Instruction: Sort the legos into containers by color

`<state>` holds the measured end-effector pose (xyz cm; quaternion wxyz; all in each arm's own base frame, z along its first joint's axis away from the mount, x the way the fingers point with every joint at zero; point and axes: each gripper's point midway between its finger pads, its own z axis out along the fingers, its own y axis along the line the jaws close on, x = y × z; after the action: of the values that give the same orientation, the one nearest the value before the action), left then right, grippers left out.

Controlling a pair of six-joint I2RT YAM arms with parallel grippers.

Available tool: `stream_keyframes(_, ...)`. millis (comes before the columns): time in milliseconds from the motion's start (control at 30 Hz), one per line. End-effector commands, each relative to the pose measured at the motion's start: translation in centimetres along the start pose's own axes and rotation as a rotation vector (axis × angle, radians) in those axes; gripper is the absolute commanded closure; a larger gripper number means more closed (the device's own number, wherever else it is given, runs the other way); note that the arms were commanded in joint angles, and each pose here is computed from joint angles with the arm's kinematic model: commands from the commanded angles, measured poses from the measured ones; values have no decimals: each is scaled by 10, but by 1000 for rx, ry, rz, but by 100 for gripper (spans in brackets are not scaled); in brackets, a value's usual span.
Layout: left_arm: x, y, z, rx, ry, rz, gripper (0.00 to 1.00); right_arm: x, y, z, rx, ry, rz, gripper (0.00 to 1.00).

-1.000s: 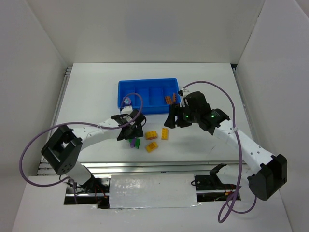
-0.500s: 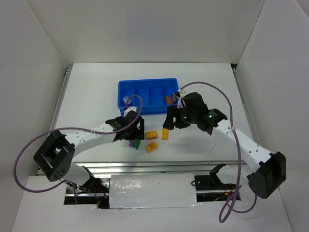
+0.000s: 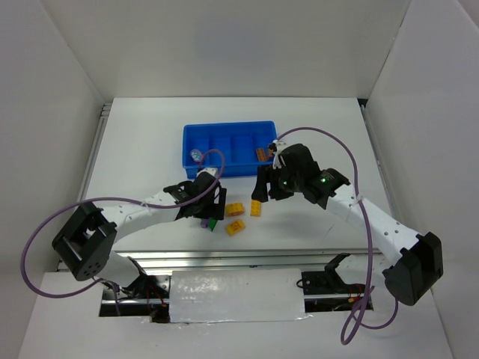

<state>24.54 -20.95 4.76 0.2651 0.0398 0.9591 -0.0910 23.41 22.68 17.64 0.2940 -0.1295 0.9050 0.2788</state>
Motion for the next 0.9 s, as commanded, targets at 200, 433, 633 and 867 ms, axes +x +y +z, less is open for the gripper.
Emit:
stream_keyframes(200, 11, -6, 5, 54, 49, 66, 1, -10, 2, -3, 9, -48, -28, 27)
stream_keyframes(433, 18, 2, 15, 17, 56, 75, 6, -9, 2, -1, 5, -40, -27, 27)
stream_keyframes(633, 15, 5, 20, -13, 51, 81, 9, -9, 3, -1, 4, -41, -27, 27)
stream_keyframes(867, 6, 10, 19, -64, 20, 118, 0, -7, 2, 1, 3, -32, -26, 27)
